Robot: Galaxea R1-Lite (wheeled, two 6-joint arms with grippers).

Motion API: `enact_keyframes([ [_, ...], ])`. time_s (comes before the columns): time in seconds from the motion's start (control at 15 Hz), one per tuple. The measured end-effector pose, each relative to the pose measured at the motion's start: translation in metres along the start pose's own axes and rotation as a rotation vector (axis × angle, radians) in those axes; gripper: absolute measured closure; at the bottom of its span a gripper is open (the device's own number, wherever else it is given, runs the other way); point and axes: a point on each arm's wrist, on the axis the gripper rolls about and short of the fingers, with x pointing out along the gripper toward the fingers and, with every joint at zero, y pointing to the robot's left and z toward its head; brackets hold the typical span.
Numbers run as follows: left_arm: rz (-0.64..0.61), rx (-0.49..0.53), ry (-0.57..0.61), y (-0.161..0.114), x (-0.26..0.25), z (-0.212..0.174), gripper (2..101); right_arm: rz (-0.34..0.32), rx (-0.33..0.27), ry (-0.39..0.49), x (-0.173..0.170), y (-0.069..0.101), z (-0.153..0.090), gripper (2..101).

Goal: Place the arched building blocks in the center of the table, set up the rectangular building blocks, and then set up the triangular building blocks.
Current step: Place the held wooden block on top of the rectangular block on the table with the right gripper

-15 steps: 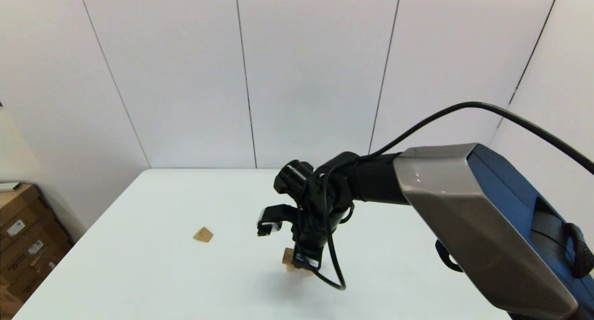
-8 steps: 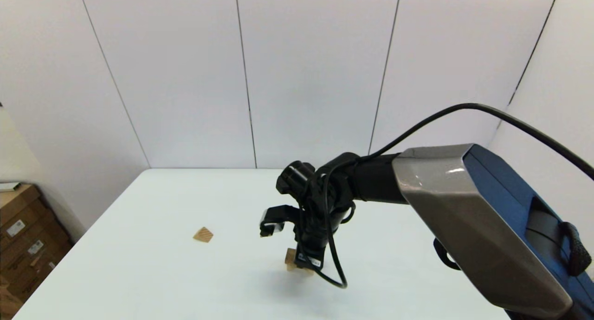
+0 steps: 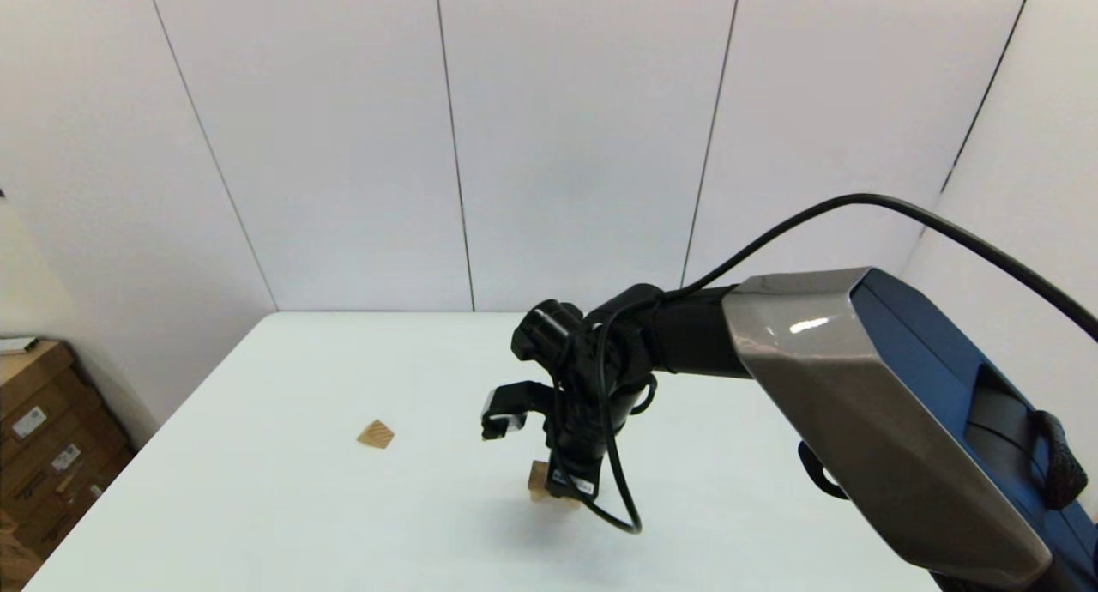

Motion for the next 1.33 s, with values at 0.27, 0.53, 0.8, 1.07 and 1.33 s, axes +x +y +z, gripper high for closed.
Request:
enact_keyframes([
  [0.27,0.0,0.0,0.0,0.0,0.0,0.0,5.4,-0.004,0.006,-0.002,-0.0002,-0.0023,-0.0012,78.2],
  [0.53,0.0,0.0,0.0,0.0,0.0,0.0,5.4,-0.005,0.006,-0.003,-0.0003,-0.0026,-0.0012,78.2],
  [0.8,0.0,0.0,0.0,0.0,0.0,0.0,5.4,-0.01,0.005,-0.01,-0.0003,-0.0031,-0.0006,78.2],
  [1.07,-0.001,0.0,0.0,0.0,0.0,0.0,5.4,-0.014,0.003,-0.017,-0.0002,-0.0032,0.0004,78.2],
  [1.33,0.0,0.0,0.0,0.0,0.0,0.0,5.4,-0.013,0.002,-0.016,-0.0001,-0.0033,0.0002,78.2],
])
